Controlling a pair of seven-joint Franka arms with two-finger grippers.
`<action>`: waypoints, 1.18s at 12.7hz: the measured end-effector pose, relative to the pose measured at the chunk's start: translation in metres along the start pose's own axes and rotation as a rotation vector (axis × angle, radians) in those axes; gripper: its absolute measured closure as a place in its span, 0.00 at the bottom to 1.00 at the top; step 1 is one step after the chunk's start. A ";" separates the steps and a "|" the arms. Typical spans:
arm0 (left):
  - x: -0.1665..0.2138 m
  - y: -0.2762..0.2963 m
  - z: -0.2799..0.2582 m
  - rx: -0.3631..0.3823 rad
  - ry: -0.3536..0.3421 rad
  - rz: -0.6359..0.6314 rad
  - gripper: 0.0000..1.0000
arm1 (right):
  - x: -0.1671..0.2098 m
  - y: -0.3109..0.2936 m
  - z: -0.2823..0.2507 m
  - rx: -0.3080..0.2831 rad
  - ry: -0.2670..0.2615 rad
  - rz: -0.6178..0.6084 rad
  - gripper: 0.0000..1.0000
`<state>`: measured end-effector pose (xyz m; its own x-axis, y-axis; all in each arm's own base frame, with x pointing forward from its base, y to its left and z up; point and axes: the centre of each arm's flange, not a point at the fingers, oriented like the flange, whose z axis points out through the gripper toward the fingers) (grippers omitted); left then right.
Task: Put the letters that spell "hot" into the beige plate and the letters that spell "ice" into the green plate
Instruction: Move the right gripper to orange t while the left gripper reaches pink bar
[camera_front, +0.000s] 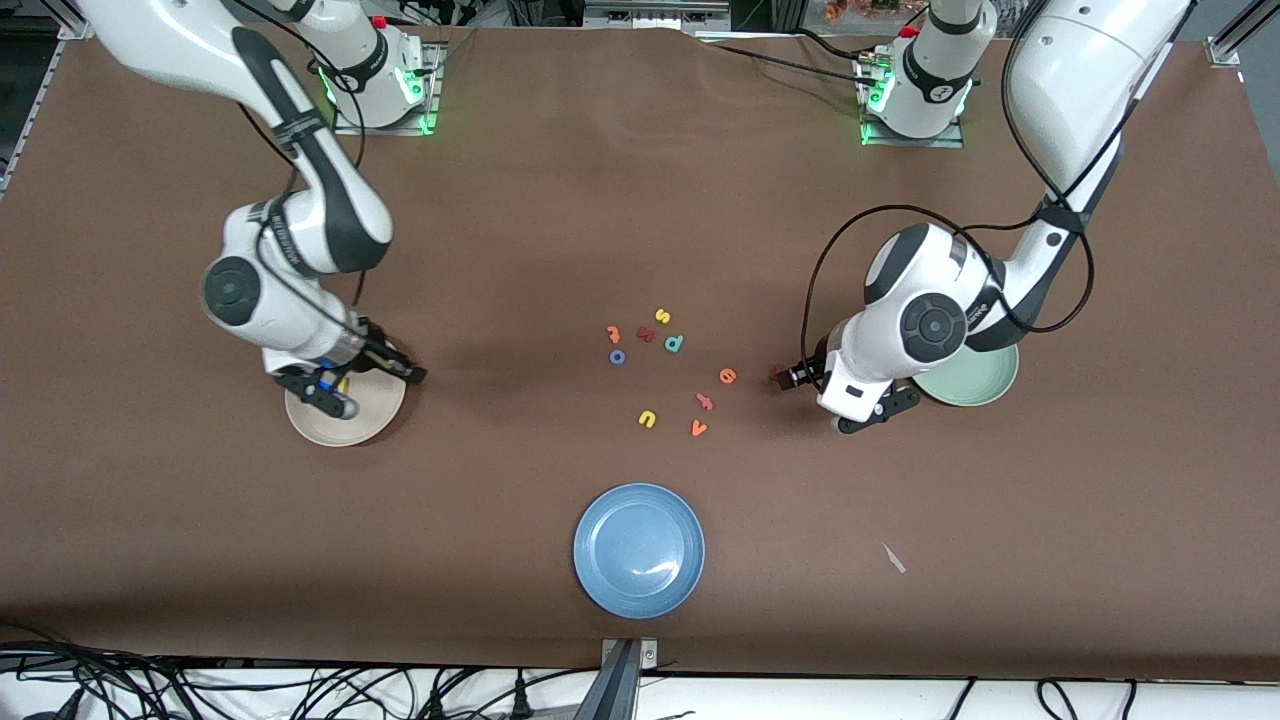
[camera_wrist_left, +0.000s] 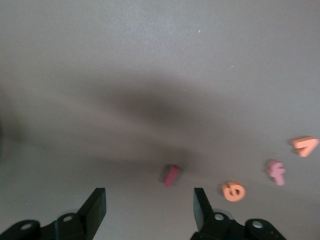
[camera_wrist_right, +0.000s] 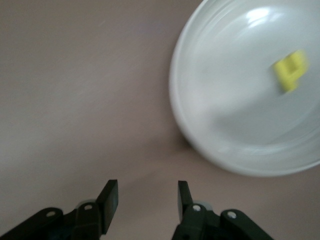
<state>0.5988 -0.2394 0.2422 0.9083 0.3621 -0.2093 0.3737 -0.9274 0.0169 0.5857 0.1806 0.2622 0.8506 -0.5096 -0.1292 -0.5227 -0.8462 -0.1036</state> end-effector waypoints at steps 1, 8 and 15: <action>-0.001 0.001 0.009 0.023 0.008 0.023 0.23 | -0.015 -0.016 0.002 0.005 -0.003 0.022 0.43; -0.003 0.016 0.030 -0.007 0.023 0.006 0.33 | -0.127 -0.100 0.051 0.046 -0.002 0.131 0.39; -0.006 0.025 0.051 -0.029 0.027 -0.014 0.35 | -0.185 -0.145 0.082 0.048 0.054 0.225 0.37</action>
<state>0.5932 -0.2697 0.1936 0.9075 0.3782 -0.1831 0.3917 -0.9191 0.0430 0.4991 0.4103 0.2200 0.7134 -0.6934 -0.1015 -0.7006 -0.7025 -0.1248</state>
